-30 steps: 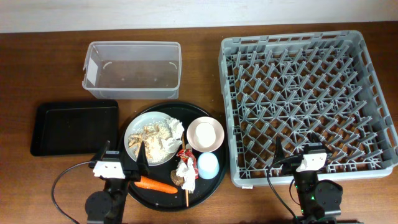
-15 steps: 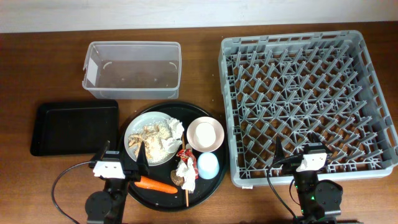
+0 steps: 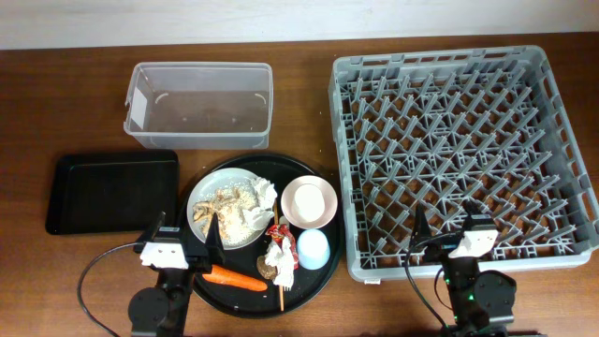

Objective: Sort waste into correct bins and load items into the dishwasher rack
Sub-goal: 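Move both grippers from rest toward the tray and rack, then grasp the white crumpled tissue on the plate with the left gripper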

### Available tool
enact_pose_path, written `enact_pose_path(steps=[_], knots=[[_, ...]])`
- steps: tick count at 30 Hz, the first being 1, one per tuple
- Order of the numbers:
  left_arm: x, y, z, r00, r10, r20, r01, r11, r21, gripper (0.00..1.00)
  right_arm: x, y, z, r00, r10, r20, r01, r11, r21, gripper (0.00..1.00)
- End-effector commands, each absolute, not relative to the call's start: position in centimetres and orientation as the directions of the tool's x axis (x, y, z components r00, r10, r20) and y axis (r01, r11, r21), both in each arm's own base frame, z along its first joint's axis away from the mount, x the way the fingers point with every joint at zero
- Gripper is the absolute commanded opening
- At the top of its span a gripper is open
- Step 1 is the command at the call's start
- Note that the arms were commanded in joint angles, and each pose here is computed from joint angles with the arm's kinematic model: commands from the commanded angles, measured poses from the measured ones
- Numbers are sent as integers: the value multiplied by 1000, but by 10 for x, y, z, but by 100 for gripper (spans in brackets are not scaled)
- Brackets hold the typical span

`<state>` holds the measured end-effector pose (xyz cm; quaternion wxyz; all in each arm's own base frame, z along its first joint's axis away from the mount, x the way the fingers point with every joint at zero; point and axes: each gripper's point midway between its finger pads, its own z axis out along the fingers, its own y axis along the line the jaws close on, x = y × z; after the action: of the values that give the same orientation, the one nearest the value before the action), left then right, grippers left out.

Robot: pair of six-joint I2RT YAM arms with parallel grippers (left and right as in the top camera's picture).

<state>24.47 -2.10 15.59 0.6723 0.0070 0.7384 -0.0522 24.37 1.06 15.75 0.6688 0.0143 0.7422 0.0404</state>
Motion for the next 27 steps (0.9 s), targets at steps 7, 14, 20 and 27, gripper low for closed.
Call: enact_pose_path(steps=[7, 14, 20, 27], knots=[[231, -25, 200, -234, -45, -971, 104, 992, -71, 99, 221, 19, 207, -244, 107, -964, -66, 990, 126, 98], [255, -36, 226, -445, -28, -895, 134, 986, -97, 99, 224, 24, 210, -517, 94, -851, -53, 989, 141, 98], [267, -44, 223, -711, -7, -703, 129, 982, -140, 99, 227, 32, 200, -752, 82, -654, -44, 984, 173, 98], [269, -45, 198, -831, 2, -556, 105, 983, -153, 99, 226, 45, 175, -864, 76, -498, -50, 971, 234, 98]])
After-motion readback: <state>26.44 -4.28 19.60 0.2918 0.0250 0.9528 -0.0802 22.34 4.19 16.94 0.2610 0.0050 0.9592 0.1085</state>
